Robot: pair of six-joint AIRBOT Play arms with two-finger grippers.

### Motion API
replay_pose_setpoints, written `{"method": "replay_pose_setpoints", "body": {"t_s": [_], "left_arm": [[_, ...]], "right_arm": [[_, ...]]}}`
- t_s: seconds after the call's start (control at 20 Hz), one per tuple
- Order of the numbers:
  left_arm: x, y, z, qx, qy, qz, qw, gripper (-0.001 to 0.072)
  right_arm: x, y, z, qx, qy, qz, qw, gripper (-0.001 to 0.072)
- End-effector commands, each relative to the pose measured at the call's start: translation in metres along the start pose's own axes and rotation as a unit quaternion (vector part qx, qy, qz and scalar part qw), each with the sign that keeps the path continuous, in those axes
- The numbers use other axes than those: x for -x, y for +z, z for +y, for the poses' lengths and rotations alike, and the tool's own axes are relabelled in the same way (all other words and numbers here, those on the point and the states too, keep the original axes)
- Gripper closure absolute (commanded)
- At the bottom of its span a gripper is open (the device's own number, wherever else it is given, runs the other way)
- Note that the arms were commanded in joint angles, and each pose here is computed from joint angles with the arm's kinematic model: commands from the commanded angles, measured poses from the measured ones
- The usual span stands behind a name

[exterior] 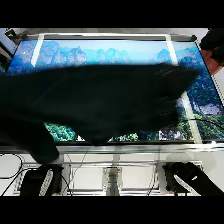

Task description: Fold the clothes and pants, and hang the long-sleeved shirts on hangers.

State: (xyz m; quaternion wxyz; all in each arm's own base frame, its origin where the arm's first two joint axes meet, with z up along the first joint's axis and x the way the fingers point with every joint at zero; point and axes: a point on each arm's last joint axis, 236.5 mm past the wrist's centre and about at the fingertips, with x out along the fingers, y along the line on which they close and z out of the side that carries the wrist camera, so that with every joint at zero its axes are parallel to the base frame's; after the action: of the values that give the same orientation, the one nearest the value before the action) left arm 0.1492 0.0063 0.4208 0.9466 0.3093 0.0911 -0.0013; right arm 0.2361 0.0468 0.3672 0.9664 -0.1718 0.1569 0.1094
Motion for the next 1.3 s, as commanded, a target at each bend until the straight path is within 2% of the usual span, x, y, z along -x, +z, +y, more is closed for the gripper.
{"method": "replay_pose_setpoints", "body": {"t_s": [0.0, 0.1, 0.25, 0.4, 0.45, 0.55, 0.6, 0.75, 0.8, 0.85, 1.05, 1.25], "left_arm": [[0.006, -0.029, -0.025, 0.033, -0.057, 0.070, 0.995, 0.0684], [-0.013, -0.032, -0.045, 0.038, -0.111, 0.093, 0.989, 0.0684], [-0.053, -0.017, -0.083, 0.054, -0.213, 0.093, 0.971, 0.0684], [-0.091, -0.019, -0.105, 0.065, -0.273, 0.116, 0.953, 0.0684], [-0.100, -0.023, -0.108, 0.065, -0.283, 0.127, 0.949, 0.0684], [-0.109, -0.031, -0.112, 0.065, -0.292, 0.146, 0.943, 0.0683], [-0.110, -0.036, -0.111, 0.063, -0.289, 0.157, 0.942, 0.0683], [-0.111, -0.064, -0.087, 0.053, -0.232, 0.210, 0.948, 0.0683], [-0.110, -0.072, -0.076, 0.059, -0.206, 0.229, 0.950, 0.0683], [-0.109, -0.079, -0.069, 0.060, -0.190, 0.244, 0.949, 0.0683], [-0.106, -0.086, -0.061, 0.062, -0.169, 0.259, 0.949, 0.0683], [-0.106, -0.099, -0.044, 0.076, -0.125, 0.288, 0.946, 0.0683]], "right_arm": [[0.025, -0.051, 0.010, -0.031, 0.031, 0.105, 0.994, 0.0695], [0.026, -0.062, 0.015, -0.030, 0.041, 0.130, 0.990, 0.0696], [0.008, -0.055, 0.047, -0.003, 0.101, 0.136, 0.986, 0.0694], [-0.031, -0.056, 0.105, 0.064, 0.205, 0.168, 0.962, 0.0691], [-0.045, -0.059, 0.129, 0.094, 0.252, 0.179, 0.946, 0.0665], [-0.079, -0.064, 0.182, 0.140, 0.349, 0.185, 0.908, 0.0410], [-0.096, -0.068, 0.203, 0.154, 0.384, 0.185, 0.892, 0.0375], [-0.153, -0.092, 0.256, 0.167, 0.457, 0.200, 0.851, 0.0350], [-0.170, -0.103, 0.277, 0.151, 0.483, 0.209, 0.837, 0.0248], [-0.184, -0.112, 0.299, 0.128, 0.512, 0.215, 0.821, 0.0225], [-0.214, -0.133, 0.374, -0.014, 0.611, 0.238, 0.755, 0.0226], [-0.242, -0.164, 0.408, -0.097, 0.629, 0.273, 0.721, 0.0226]]}}
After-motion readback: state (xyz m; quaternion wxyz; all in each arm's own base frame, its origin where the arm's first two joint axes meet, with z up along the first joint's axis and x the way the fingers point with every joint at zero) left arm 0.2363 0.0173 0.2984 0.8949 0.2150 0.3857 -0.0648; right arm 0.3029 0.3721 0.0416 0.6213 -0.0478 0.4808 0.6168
